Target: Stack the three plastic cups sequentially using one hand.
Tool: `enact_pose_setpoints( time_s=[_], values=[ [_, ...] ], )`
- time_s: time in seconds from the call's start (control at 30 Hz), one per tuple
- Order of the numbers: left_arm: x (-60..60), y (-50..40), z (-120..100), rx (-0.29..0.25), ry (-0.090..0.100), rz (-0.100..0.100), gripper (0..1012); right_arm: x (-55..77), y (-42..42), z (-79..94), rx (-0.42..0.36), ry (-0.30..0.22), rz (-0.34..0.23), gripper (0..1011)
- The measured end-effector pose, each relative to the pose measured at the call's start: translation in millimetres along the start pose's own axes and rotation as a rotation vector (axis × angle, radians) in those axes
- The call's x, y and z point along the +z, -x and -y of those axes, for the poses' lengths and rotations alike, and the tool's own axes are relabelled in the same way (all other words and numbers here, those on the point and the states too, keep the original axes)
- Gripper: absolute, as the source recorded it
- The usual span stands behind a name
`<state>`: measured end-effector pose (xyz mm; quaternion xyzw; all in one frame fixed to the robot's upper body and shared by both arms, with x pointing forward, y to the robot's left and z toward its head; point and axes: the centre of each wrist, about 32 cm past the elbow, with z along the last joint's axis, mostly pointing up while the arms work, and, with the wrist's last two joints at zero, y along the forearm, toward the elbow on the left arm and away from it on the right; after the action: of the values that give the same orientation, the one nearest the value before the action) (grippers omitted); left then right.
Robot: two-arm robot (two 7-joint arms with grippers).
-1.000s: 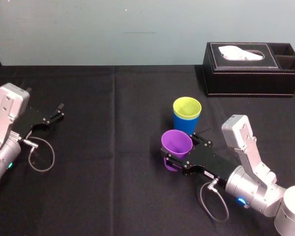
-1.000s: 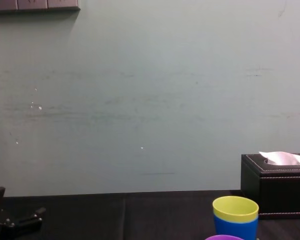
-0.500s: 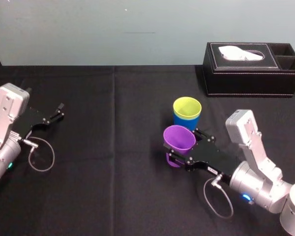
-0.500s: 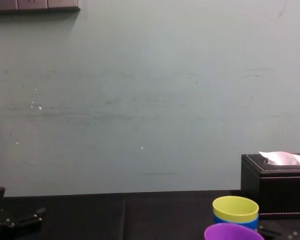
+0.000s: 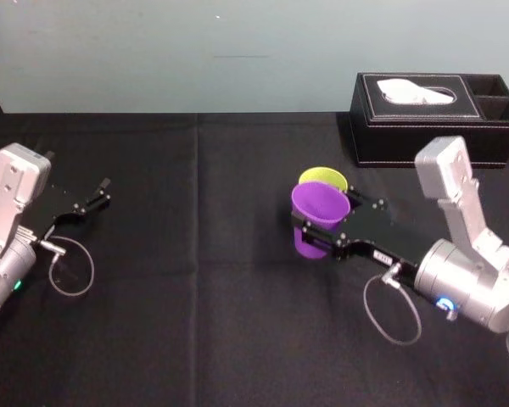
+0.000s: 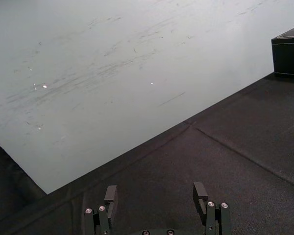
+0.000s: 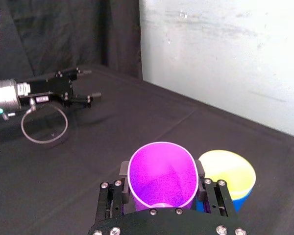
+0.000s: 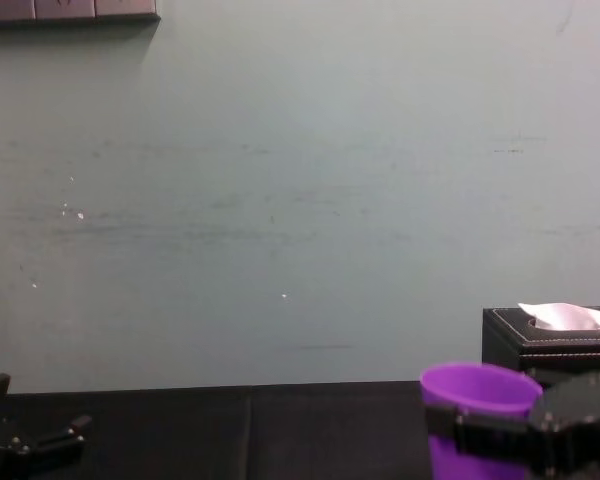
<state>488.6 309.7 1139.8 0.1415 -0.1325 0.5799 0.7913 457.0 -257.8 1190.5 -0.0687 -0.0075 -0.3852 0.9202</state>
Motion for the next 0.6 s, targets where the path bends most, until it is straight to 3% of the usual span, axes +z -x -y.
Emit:
enact_pose_setpoints(
  time_s=[0.3,0.6],
  values=[
    [0.0,0.0,0.0,0.000,0.000,0.000,1011,29.7,-13.7,0.5,-0.010,-0.026,0.033,731],
    [0.0,0.0,0.0,0.000,0.000,0.000,1012,44.9,-28.0,-3.5,-0.030,-0.062,0.059,731]
  ],
)
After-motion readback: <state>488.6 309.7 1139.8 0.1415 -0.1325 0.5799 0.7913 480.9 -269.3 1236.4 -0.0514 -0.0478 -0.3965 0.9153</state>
